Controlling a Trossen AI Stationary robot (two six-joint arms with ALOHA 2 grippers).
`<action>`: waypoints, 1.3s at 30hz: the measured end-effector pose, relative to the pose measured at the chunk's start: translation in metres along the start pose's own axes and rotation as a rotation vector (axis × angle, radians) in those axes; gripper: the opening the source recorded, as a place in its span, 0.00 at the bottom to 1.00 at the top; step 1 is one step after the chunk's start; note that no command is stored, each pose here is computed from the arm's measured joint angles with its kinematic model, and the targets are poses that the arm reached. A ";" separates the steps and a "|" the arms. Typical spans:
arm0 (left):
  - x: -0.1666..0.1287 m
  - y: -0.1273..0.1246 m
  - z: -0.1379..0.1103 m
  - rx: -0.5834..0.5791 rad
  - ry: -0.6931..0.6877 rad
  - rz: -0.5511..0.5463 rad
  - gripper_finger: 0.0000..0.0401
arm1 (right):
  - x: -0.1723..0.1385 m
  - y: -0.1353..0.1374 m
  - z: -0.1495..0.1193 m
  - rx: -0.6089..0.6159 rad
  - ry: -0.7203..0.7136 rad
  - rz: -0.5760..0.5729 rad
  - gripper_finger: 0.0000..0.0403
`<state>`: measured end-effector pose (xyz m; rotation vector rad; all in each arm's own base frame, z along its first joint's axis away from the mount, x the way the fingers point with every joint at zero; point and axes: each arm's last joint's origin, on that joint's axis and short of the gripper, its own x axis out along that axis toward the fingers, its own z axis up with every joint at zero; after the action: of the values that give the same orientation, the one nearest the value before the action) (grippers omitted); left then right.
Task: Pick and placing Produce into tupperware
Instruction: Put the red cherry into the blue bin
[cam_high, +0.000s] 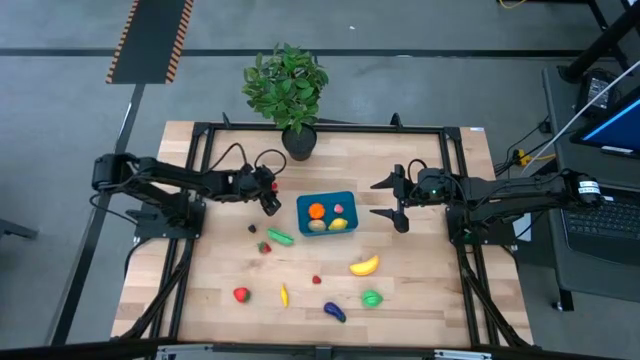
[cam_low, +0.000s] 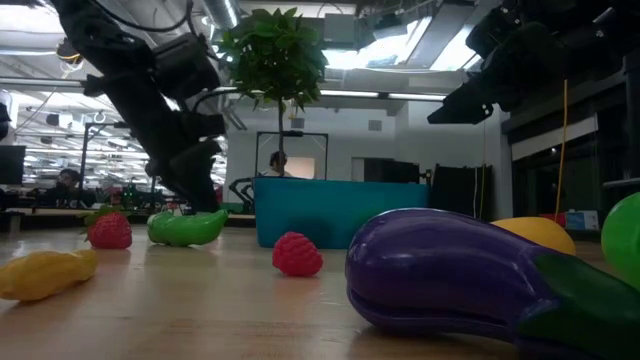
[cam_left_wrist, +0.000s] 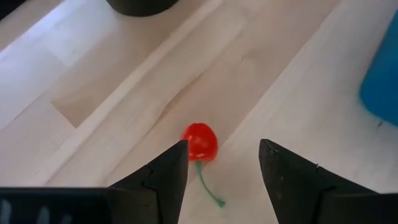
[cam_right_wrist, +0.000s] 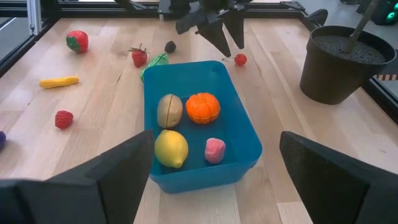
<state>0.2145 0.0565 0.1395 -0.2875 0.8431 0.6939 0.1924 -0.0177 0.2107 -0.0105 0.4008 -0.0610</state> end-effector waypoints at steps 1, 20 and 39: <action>0.001 0.000 0.000 0.008 0.005 0.003 0.47 | 0.000 0.000 0.000 0.000 0.000 0.000 0.86; 0.019 0.006 -0.005 -0.007 0.088 0.009 0.47 | 0.000 0.000 0.000 0.000 0.002 0.000 0.86; 0.027 0.004 -0.011 0.005 0.151 -0.010 0.33 | 0.000 0.000 0.000 0.000 0.002 0.000 0.86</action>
<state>0.2178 0.0665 0.1117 -0.3428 0.9861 0.6663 0.1923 -0.0177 0.2105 -0.0101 0.4031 -0.0610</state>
